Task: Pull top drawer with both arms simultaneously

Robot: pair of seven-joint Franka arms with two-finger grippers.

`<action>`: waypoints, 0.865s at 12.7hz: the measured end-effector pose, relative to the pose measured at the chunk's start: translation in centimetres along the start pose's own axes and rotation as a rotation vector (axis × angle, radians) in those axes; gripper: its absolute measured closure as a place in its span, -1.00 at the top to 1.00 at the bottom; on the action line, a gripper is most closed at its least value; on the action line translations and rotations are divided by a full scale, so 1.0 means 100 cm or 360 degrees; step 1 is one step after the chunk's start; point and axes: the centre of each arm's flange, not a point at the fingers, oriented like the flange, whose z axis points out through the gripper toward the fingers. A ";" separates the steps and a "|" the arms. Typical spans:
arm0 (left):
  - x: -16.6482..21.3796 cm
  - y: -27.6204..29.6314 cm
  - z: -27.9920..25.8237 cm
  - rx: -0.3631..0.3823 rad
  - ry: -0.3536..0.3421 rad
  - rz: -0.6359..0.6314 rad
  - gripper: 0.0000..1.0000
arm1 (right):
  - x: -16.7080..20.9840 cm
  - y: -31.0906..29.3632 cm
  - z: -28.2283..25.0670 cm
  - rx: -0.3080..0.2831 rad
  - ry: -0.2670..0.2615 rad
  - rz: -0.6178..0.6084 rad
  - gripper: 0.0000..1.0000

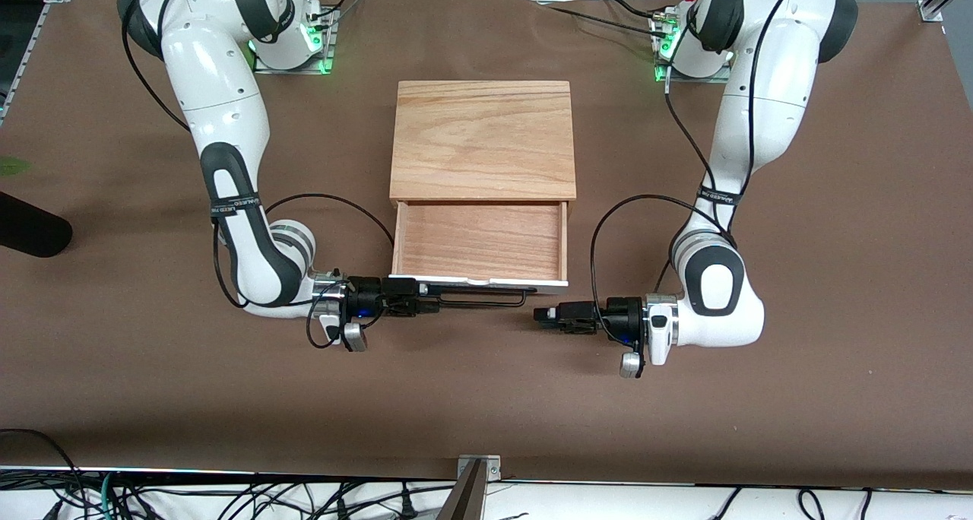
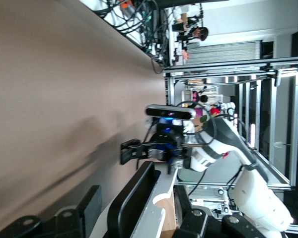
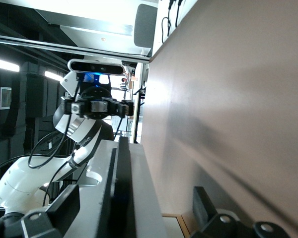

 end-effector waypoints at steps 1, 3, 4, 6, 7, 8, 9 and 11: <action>0.003 0.001 -0.008 0.0059 -0.0013 0.0001 0.38 | 0.004 -0.008 -0.008 -0.0022 -0.0021 -0.0024 1.00; 0.005 0.006 -0.022 0.0169 -0.0055 0.0029 0.52 | 0.012 -0.022 -0.041 -0.0085 -0.0155 -0.0032 1.00; 0.005 0.009 -0.026 0.0215 -0.0078 0.0047 0.52 | 0.017 -0.029 -0.067 -0.0120 -0.0212 -0.0027 1.00; 0.005 0.013 -0.033 0.0310 -0.0127 0.0074 0.91 | 0.020 -0.038 -0.123 -0.0239 -0.0337 -0.0027 1.00; 0.004 0.016 -0.038 0.0365 -0.0155 0.0069 1.00 | 0.020 -0.043 -0.148 -0.0322 -0.0407 -0.0027 1.00; 0.004 0.023 -0.045 0.0437 -0.0188 0.0046 1.00 | 0.018 -0.053 -0.170 -0.0418 -0.0484 -0.0008 1.00; 0.005 0.035 -0.052 0.0526 -0.0221 0.0018 1.00 | 0.018 -0.070 -0.187 -0.0511 -0.0549 0.0023 1.00; 0.006 0.083 -0.070 0.0787 -0.0308 0.0004 1.00 | 0.022 -0.122 -0.218 -0.0752 -0.0627 0.0087 1.00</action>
